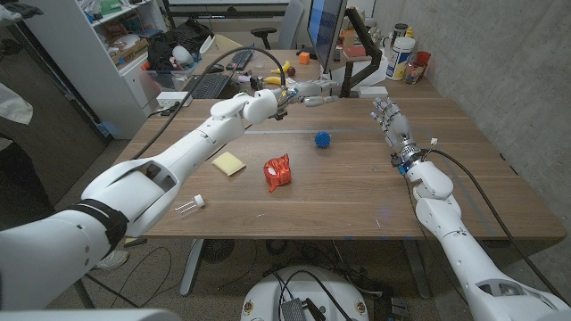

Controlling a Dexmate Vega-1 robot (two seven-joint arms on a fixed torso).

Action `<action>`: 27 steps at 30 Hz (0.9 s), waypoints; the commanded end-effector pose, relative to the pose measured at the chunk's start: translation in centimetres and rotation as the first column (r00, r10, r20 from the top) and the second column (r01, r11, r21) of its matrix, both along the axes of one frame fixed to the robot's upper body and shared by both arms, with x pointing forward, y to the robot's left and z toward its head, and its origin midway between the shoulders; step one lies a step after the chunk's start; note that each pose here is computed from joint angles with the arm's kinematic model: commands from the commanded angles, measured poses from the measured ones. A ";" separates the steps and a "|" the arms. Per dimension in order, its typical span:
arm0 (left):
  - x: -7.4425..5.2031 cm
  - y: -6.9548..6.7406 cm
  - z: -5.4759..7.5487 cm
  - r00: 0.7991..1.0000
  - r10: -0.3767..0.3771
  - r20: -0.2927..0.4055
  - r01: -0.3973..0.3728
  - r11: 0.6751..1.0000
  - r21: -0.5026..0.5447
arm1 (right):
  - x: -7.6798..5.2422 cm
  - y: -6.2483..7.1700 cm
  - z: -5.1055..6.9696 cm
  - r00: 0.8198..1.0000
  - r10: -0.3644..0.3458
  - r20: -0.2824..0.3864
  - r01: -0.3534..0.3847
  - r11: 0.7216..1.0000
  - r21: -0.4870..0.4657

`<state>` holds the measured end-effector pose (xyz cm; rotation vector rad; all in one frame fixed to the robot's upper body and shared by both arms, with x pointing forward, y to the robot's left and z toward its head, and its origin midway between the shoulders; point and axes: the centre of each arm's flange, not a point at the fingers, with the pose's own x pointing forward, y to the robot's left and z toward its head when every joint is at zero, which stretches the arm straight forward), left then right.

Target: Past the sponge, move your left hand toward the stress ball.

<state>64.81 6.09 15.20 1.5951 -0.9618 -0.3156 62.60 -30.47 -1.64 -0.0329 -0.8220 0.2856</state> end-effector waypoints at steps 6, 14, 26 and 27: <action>0.5 0.1 -0.8 1.000 0.015 -0.018 -0.015 1.000 0.018 | -0.2 0.2 -0.1 1.000 -0.002 -0.002 0.002 1.000 -0.004; 0.7 0.1 -1.1 0.999 0.021 -0.025 -0.020 0.999 0.029 | -0.1 0.3 -0.1 1.000 -0.002 -0.003 0.002 1.000 -0.005; 1.1 0.1 -1.5 0.999 0.022 -0.035 -0.020 0.999 0.036 | -0.2 0.2 -0.1 1.000 -0.007 -0.001 0.007 1.000 0.000; 1.1 0.1 -1.5 0.999 0.022 -0.035 -0.020 0.999 0.036 | -0.2 0.2 -0.1 1.000 -0.007 -0.001 0.007 1.000 -0.001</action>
